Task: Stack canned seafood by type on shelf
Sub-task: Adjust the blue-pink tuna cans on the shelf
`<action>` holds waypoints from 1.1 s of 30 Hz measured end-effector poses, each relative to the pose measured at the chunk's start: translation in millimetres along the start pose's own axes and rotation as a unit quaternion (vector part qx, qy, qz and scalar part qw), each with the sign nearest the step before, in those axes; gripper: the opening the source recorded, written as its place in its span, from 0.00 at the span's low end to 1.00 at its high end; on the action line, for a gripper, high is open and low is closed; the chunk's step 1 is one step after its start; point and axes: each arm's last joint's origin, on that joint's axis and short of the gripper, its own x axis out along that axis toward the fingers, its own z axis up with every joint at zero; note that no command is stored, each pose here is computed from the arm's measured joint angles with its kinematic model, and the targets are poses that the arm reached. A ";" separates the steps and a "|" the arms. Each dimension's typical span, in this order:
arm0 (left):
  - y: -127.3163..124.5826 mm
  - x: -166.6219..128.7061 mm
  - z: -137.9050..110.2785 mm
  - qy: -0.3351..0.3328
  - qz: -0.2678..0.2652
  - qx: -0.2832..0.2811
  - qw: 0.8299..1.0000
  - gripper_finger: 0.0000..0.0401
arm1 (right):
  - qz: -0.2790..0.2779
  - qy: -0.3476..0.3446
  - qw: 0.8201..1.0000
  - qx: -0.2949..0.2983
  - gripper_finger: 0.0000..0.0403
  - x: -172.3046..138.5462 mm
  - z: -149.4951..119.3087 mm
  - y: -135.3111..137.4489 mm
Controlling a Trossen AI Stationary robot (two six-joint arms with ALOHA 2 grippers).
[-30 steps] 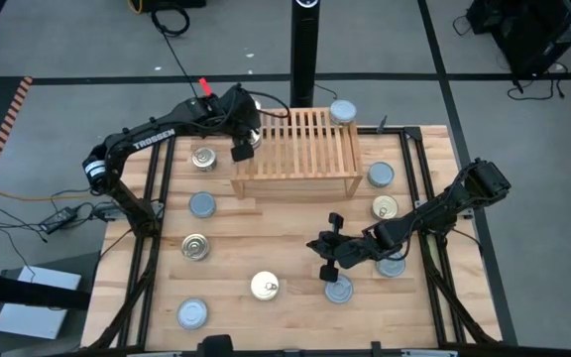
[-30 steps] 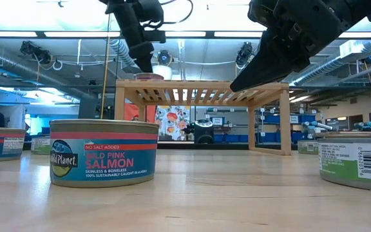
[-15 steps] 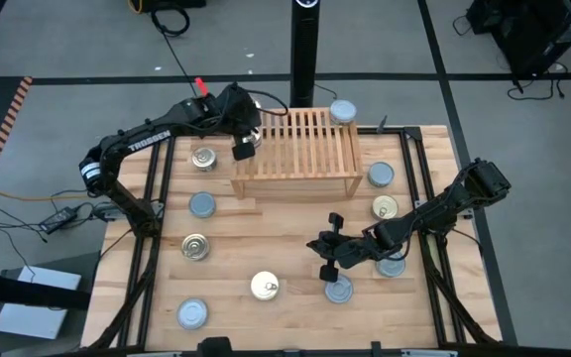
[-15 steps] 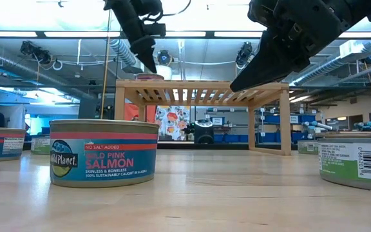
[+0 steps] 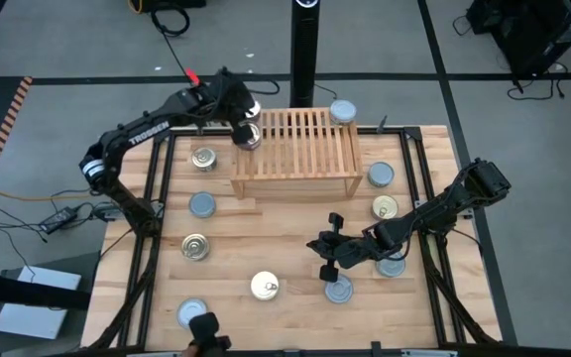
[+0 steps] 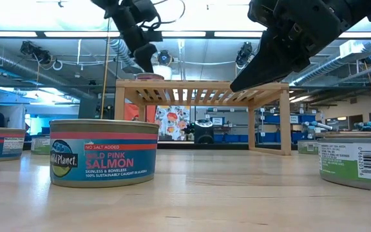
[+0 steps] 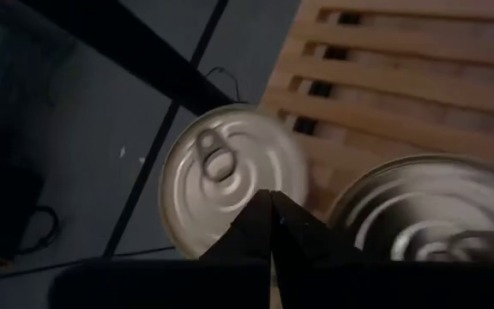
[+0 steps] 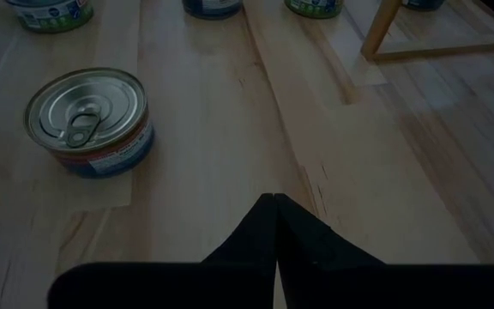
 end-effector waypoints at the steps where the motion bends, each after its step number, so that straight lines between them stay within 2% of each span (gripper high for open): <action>1: 2.4 1.9 -1.5 0.004 0.001 -0.001 1.000 0.01 | 0.000 0.000 1.000 0.000 0.03 0.0 0.0 0.0; 6: 7.8 10.9 -5.3 0.016 0.000 0.005 1.000 0.01 | 0.000 0.000 1.000 0.000 0.03 0.0 0.0 0.0; 17: 6.5 11.2 -9.5 0.034 -0.015 0.031 0.999 0.01 | 0.000 0.000 1.000 -0.001 0.03 0.0 0.2 0.1; 25: 8.1 12.4 -2.5 -0.006 -0.017 0.026 1.000 0.01 | 0.000 0.000 1.000 -0.001 0.03 0.0 0.2 0.1; 33: 5.6 26.9 -4.0 0.013 -0.023 0.028 0.999 0.01 | 0.000 0.000 1.000 -0.001 0.04 0.0 0.2 0.1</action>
